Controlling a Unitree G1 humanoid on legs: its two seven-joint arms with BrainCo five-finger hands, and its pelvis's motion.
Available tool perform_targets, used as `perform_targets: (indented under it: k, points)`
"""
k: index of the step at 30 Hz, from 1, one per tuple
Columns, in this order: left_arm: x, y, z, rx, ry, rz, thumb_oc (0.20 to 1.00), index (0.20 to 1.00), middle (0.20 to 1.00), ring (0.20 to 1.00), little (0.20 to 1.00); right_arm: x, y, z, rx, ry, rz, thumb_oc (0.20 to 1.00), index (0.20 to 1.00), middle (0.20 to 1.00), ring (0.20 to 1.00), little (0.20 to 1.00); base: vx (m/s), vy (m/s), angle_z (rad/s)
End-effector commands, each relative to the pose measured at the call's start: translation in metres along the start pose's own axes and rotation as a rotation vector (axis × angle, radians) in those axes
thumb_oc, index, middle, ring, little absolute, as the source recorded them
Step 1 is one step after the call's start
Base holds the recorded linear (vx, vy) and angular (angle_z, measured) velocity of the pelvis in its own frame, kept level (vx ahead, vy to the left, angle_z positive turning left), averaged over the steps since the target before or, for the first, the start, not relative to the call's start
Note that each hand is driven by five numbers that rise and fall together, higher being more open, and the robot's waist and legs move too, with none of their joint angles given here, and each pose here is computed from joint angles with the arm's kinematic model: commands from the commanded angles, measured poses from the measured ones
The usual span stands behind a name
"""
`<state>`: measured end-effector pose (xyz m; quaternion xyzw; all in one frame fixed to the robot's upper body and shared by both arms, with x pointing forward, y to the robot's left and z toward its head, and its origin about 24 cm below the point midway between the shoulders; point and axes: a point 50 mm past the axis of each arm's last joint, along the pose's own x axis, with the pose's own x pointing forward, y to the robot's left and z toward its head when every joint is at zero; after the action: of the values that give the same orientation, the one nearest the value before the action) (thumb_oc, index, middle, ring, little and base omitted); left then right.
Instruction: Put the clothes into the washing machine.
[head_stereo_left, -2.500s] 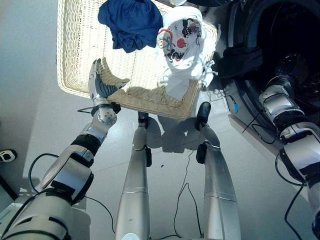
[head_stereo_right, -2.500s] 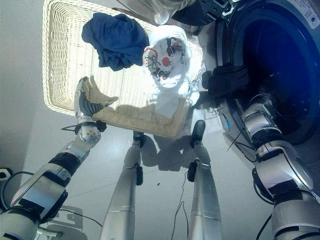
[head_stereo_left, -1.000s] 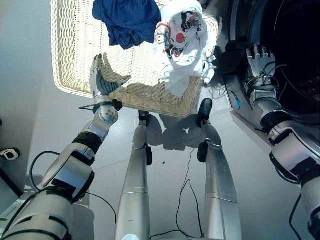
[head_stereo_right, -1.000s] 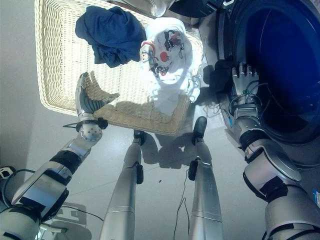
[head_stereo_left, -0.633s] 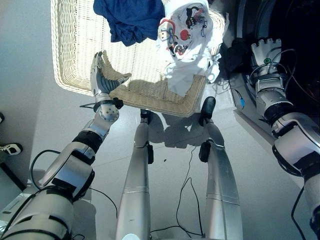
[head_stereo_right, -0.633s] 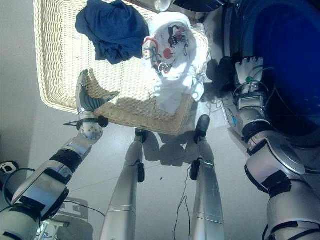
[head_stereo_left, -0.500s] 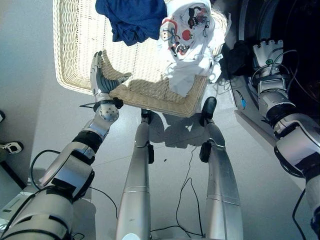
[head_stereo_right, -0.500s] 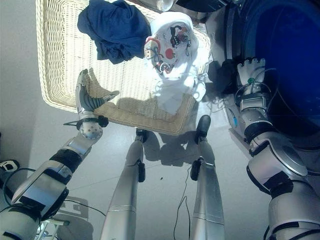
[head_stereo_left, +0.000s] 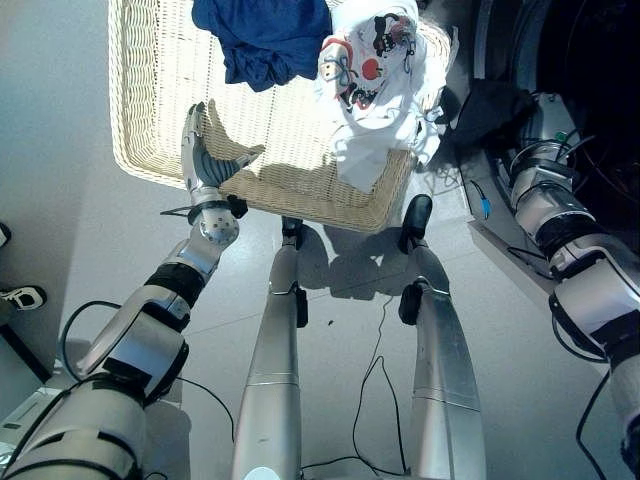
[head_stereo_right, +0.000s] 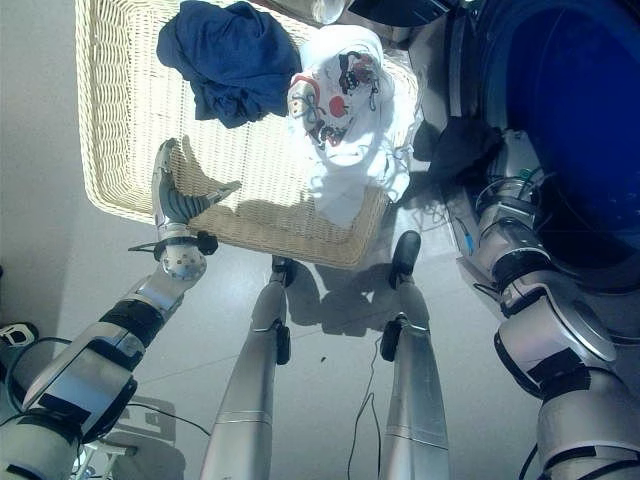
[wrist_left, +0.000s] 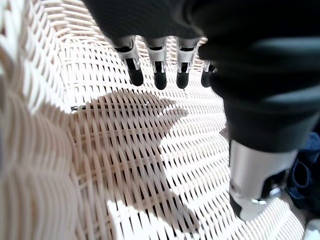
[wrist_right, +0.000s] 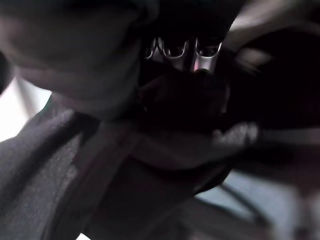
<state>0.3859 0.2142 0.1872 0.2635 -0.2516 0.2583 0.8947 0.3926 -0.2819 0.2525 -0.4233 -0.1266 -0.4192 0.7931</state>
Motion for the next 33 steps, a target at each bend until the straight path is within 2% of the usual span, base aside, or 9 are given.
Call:
perform_targets:
  k: [1,11,15,19,22,23,24,29,33]
  points:
    - [-0.004,0.005,-0.001,-0.083,0.015,0.081,1.0,1.0,1.0,1.0,1.0,0.002,-0.009,-0.016,0.231,0.155,-0.063,0.2,0.2,0.2,0.2,0.2,0.0,0.0,0.0]
    - [-0.005,0.018,-0.01,-0.069,0.031,0.109,1.0,1.0,1.0,1.0,1.0,0.007,-0.036,-0.067,0.635,0.527,-0.245,0.2,0.2,0.2,0.2,0.2,0.0,0.001,0.0]
    - [-0.013,0.036,-0.026,-0.021,0.019,0.116,1.0,1.0,1.0,1.0,1.0,0.026,-0.113,-0.098,0.944,0.62,-0.727,0.2,0.2,0.2,0.2,0.2,-0.01,-0.101,-0.05]
    - [-0.026,0.047,-0.036,-0.002,0.012,0.123,1.0,1.0,1.0,1.0,1.0,0.032,-0.154,-0.09,1.045,0.504,-0.917,0.2,0.2,0.2,0.2,0.2,-0.01,-0.02,-0.03]
    - [-0.021,0.052,-0.035,0.021,-0.011,0.108,1.0,1.0,1.0,1.0,1.0,0.035,-0.167,-0.082,1.037,0.447,-0.922,0.373,0.373,0.373,0.373,0.373,0.0,0.0,0.0]
    - [-0.019,0.052,-0.033,0.034,-0.029,0.094,1.0,1.0,1.0,1.0,1.0,0.038,-0.17,-0.08,1.01,0.426,-0.892,0.805,0.805,0.805,0.805,0.805,0.0,0.0,0.0]
    - [-0.014,0.052,-0.029,0.043,-0.057,0.067,1.0,1.0,1.0,1.0,1.0,0.043,-0.171,-0.08,0.967,0.408,-0.801,1.0,1.0,1.0,1.0,1.0,0.0,0.0,0.0]
    - [-0.008,0.046,-0.016,0.087,-0.148,0.004,1.0,1.0,1.0,1.0,1.0,0.049,-0.164,-0.078,0.821,0.403,-0.666,1.0,1.0,1.0,1.0,1.0,0.0,0.0,0.0]
    - [0.002,0.028,0.012,0.236,-0.346,-0.064,1.0,1.0,1.0,1.0,1.0,0.055,-0.132,-0.06,0.49,0.384,-0.412,1.0,1.0,1.0,1.0,1.0,0.0,0.0,0.0]
